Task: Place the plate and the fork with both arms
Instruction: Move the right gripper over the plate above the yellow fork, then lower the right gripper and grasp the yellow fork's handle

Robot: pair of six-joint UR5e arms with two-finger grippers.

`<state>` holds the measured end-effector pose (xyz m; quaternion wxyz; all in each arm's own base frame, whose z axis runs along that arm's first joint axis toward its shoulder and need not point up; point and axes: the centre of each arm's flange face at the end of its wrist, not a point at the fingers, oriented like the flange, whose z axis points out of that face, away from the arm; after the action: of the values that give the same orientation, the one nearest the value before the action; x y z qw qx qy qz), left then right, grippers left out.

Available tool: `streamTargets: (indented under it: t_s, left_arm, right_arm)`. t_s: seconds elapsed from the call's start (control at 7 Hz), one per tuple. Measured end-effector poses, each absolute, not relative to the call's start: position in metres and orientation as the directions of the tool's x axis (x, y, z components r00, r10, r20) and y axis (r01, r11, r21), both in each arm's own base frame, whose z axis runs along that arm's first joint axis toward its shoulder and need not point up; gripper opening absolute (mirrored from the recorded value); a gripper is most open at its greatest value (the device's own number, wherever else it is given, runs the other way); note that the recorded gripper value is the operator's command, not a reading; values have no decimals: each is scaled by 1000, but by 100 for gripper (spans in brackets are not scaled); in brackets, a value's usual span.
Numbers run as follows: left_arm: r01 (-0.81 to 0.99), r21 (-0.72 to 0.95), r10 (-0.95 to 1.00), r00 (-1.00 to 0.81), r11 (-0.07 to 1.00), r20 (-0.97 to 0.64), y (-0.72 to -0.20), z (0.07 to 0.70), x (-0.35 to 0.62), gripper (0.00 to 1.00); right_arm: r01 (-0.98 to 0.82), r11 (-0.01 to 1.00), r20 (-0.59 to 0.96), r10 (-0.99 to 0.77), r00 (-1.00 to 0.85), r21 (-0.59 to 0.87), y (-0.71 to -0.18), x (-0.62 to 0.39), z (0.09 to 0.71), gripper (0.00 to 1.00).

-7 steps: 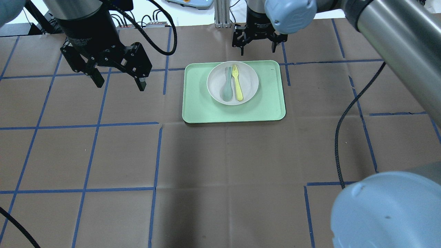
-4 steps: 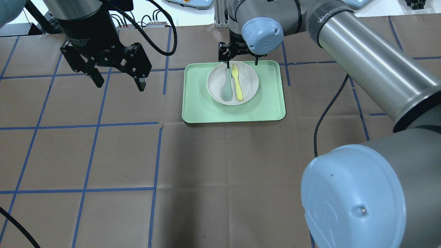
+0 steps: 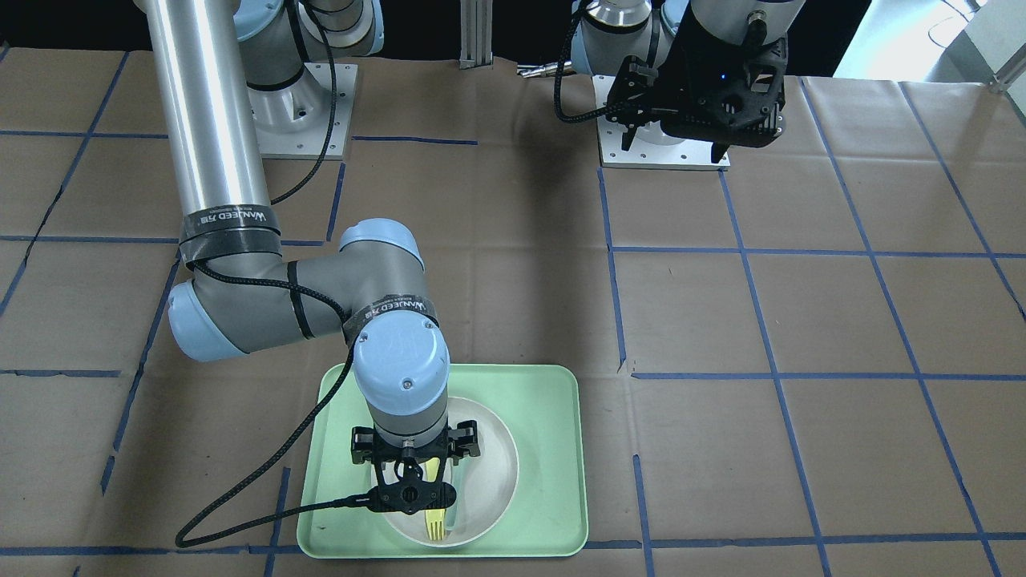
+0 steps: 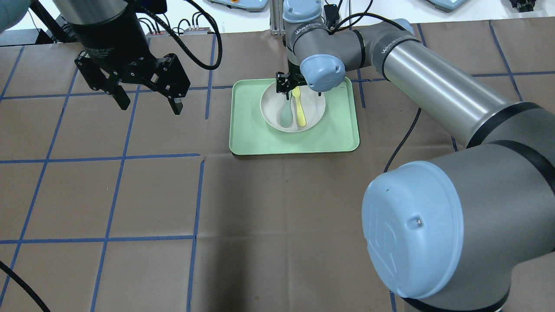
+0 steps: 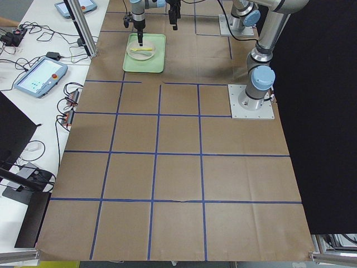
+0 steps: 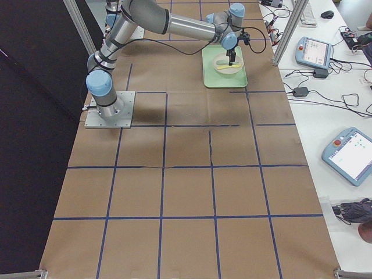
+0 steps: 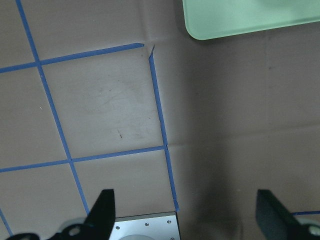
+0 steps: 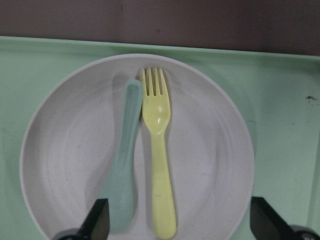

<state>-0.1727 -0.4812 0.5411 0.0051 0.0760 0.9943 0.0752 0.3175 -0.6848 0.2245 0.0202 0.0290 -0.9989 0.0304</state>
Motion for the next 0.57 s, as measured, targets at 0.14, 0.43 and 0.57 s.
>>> streamTargets:
  t_s: [0.14,0.43,0.57]
  left_arm:
    - [150,151,152,-988,977,2,-481,541,-173,100]
    - [151,151,153,-988,977,1,-480,541,-173,100]
    - [152,150,153,-988,977,1,-480,542,-173,100]
  right_arm:
    - [-57,996,45,-54,-997,-65,-682,315,213,76]
    - [-53,996,46,-50,-998,-72,-681,313,206,62]
    - [-51,996,45,-48,-998,-73,-682,312,206,57]
